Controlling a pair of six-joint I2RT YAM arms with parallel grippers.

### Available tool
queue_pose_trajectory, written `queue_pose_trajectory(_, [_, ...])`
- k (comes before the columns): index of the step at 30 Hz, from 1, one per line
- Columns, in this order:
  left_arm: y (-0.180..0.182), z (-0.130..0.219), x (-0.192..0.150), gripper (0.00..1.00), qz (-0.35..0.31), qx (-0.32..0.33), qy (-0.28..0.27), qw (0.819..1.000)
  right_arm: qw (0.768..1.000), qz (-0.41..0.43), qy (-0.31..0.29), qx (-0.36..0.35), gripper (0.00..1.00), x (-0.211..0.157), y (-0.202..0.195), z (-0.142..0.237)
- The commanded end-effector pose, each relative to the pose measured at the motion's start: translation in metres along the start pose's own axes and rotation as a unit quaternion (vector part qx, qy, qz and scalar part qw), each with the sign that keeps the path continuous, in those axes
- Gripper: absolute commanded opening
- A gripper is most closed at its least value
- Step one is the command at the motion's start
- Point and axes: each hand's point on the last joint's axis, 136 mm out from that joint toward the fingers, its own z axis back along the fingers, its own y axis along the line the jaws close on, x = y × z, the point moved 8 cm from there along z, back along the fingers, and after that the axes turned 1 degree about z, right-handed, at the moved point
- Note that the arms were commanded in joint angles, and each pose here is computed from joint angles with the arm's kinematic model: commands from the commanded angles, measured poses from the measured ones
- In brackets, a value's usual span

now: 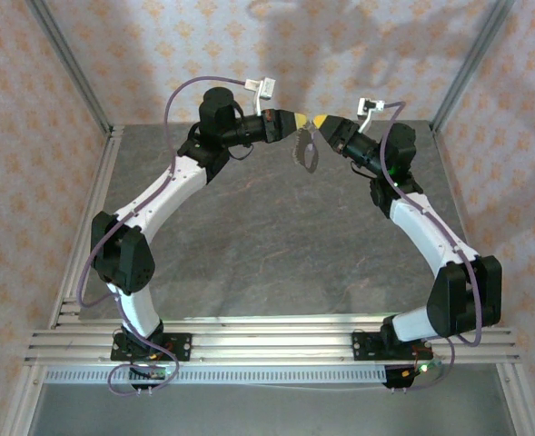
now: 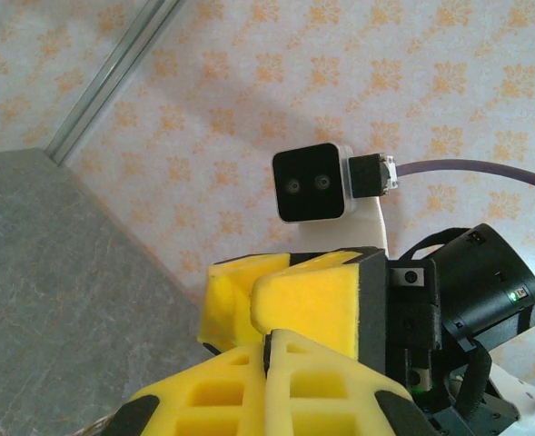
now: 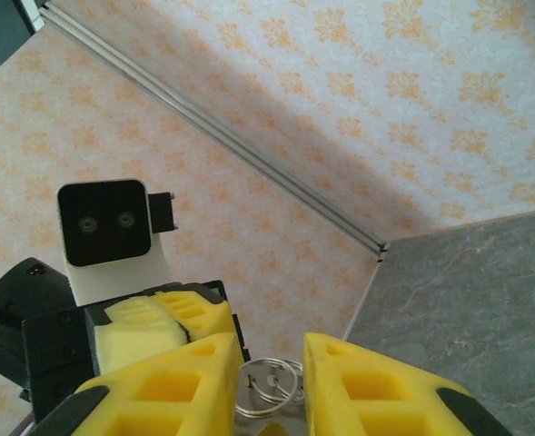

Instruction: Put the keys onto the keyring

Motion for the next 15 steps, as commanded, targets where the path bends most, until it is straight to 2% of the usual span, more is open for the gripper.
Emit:
queue_pose_trajectory(1, [-0.027,0.008,0.015,0.0,-0.038,-0.035,-0.018,0.998,0.999,0.03,-0.007,0.045,0.24,0.009,0.025,0.0])
queue_pose_trajectory(6, [-0.027,0.007,0.015,0.0,-0.038,-0.037,-0.019,0.998,0.998,0.029,0.002,0.049,0.16,0.005,0.026,0.0])
queue_pose_trajectory(11, [-0.027,0.007,0.015,0.0,-0.038,-0.036,-0.02,0.998,0.998,0.028,0.009,0.049,0.01,0.001,0.024,0.0])
queue_pose_trajectory(15, [-0.026,0.007,0.016,0.0,-0.037,-0.034,-0.021,0.999,0.998,0.027,0.014,0.052,0.0,-0.003,0.024,0.0])
